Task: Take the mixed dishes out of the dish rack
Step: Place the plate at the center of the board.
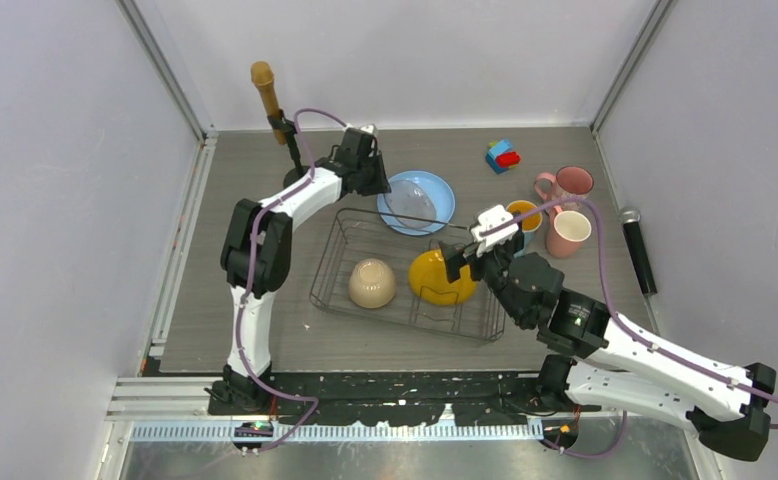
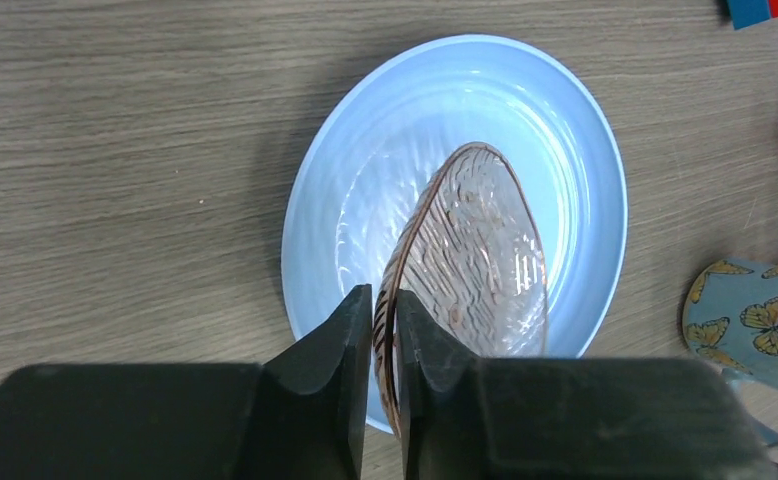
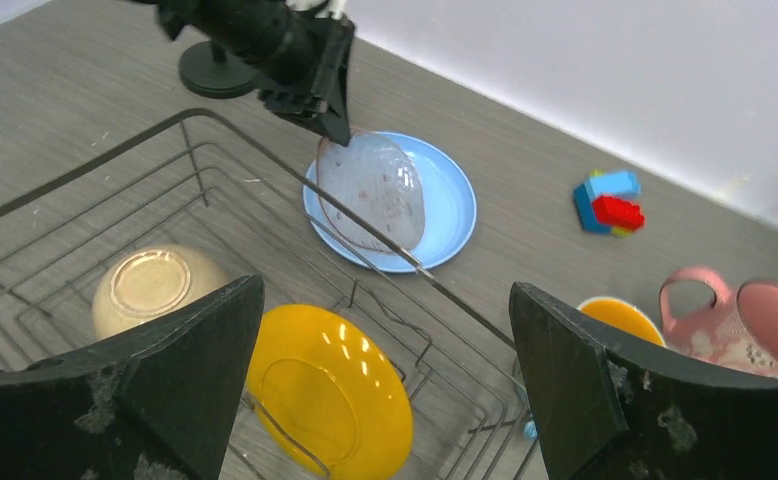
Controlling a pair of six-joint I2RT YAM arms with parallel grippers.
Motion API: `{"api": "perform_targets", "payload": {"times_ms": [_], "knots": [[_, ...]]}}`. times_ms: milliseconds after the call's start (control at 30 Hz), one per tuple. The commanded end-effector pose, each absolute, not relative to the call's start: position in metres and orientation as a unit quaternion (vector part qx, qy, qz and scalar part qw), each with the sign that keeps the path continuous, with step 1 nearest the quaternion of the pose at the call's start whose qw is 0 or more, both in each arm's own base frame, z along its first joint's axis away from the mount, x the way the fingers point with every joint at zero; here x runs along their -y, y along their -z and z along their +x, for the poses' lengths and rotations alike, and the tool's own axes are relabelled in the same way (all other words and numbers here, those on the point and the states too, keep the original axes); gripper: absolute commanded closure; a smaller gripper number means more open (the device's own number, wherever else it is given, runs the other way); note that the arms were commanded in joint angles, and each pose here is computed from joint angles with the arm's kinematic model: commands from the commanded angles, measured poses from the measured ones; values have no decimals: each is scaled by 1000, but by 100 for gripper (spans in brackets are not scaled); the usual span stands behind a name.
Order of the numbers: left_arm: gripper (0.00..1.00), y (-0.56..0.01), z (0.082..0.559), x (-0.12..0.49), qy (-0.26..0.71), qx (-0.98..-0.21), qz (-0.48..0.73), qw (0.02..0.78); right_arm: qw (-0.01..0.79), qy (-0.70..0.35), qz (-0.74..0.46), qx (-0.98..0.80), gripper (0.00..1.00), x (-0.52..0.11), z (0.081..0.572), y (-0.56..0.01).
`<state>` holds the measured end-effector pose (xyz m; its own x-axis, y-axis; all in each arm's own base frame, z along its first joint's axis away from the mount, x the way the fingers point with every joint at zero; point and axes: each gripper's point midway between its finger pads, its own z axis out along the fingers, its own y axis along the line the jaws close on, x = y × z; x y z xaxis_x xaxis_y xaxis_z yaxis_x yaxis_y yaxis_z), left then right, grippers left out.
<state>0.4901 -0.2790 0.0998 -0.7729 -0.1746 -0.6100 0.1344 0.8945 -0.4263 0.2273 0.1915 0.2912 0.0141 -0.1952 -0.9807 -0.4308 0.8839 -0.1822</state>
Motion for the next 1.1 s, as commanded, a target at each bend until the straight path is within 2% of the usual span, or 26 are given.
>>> {"api": "perform_targets", "payload": {"times_ms": [0, 167, 300, 367, 500, 600, 667, 700, 900, 1067], "knots": [[82, -103, 494, 281, 231, -914, -5, 332, 661, -126, -113, -731, 0, -175, 249, -312], [80, -97, 493, 281, 231, -917, -4, 324, 615, -162, -67, -769, 0, -172, 275, -293], [77, -92, 495, 281, 225, -920, -4, 319, 597, -177, -74, -779, 0, -179, 281, -288], [72, -93, 496, 283, 228, -920, -4, 318, 584, -191, -83, -784, 0, -183, 280, -289], [51, -108, 500, 287, 240, -913, 0, 330, 525, -238, -124, -808, 0, -192, 270, -283], [20, -133, 499, 289, 253, -903, 2, 346, 434, -305, -191, -826, 0, -208, 253, -270], [5, -154, 495, 289, 265, -897, 0, 355, 406, -342, -218, -819, 0, -211, 253, -271], [1, -165, 491, 290, 275, -892, 3, 359, 399, -350, -229, -816, 0, -208, 257, -269], [0, -236, 448, 272, 303, -859, 24, 413, 364, -353, -381, -773, 0, -194, 247, -247], [0, -257, 388, 255, 335, -836, 38, 434, 314, -364, -408, -776, 3, -193, 248, -235]]}}
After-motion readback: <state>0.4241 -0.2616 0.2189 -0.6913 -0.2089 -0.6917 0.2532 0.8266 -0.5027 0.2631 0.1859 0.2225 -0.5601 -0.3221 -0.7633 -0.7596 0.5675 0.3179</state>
